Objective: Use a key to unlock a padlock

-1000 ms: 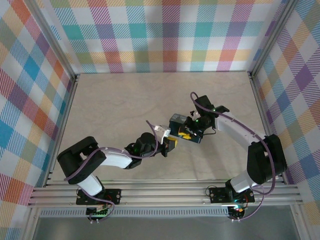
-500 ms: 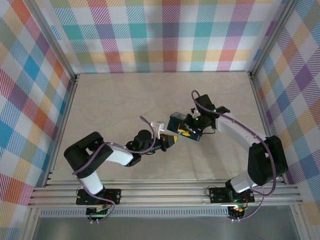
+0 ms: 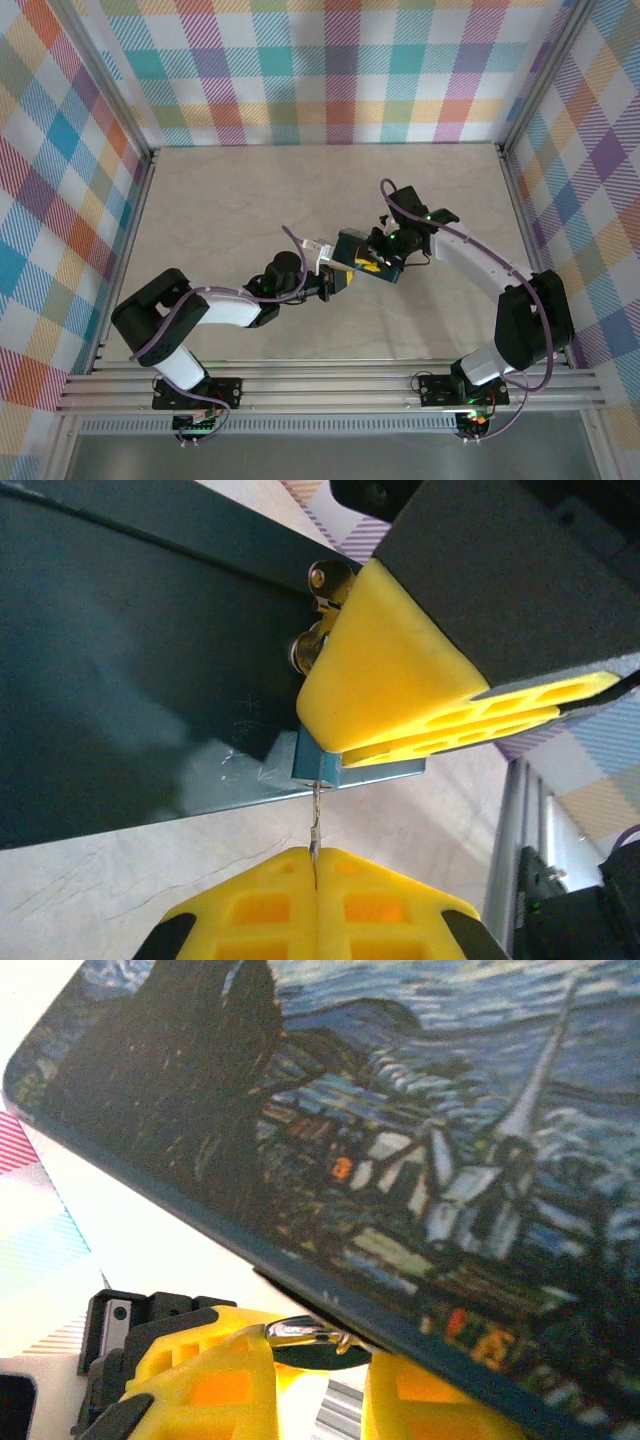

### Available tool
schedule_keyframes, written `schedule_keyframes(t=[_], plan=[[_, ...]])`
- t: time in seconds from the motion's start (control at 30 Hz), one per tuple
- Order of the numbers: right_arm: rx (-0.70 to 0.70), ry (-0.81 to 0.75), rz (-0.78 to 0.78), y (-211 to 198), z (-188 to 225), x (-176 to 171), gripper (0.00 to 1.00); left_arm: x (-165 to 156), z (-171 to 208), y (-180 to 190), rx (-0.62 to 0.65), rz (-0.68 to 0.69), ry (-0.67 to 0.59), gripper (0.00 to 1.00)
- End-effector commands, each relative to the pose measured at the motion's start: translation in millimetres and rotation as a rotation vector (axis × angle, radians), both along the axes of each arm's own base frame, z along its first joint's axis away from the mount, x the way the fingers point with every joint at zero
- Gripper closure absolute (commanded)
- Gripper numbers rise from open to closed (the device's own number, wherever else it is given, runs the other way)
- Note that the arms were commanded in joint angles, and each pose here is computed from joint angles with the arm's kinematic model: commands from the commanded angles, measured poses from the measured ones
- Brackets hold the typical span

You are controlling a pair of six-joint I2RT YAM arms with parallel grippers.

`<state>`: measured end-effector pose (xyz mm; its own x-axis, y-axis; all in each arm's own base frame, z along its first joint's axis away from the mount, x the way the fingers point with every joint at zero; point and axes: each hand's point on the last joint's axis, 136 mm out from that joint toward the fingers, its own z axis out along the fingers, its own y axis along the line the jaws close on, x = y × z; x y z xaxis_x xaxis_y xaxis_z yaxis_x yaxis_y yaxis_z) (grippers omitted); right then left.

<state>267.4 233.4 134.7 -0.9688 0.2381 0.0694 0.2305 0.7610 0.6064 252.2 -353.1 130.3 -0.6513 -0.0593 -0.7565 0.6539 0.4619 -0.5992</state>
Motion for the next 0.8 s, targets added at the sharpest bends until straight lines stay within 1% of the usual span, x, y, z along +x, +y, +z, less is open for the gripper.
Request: schedule_keyframes(t=[0.0, 0.1, 0.17, 0.33, 0.47, 0.63, 0.77], plan=[[-0.03, 0.061, 0.043, 6, -11, -12, 1.0, -3, 75, -18, -0.087, -0.046, -0.282, 1.0], [-0.033, 0.059, 0.046, 11, -11, -12, 1.0, -8, 74, -22, -0.083, -0.047, -0.278, 1.0], [-0.036, 0.06, 0.049, 13, -12, -12, 1.0, -7, 77, -23, -0.116, -0.036, -0.255, 1.0], [-0.067, 0.062, 0.05, 10, -19, -16, 1.0, 5, 88, -15, -0.244, 0.022, -0.177, 1.0], [-0.114, 0.05, 0.054, 7, -22, -19, 1.0, 9, 101, -17, -0.326, 0.024, -0.132, 1.0], [-0.151, 0.023, 0.066, 7, -23, -18, 1.0, 16, 106, -18, -0.347, 0.048, -0.124, 1.0], [-0.122, 0.04, 0.071, 12, -25, -21, 1.0, 20, 95, -22, -0.306, 0.051, -0.145, 1.0]])
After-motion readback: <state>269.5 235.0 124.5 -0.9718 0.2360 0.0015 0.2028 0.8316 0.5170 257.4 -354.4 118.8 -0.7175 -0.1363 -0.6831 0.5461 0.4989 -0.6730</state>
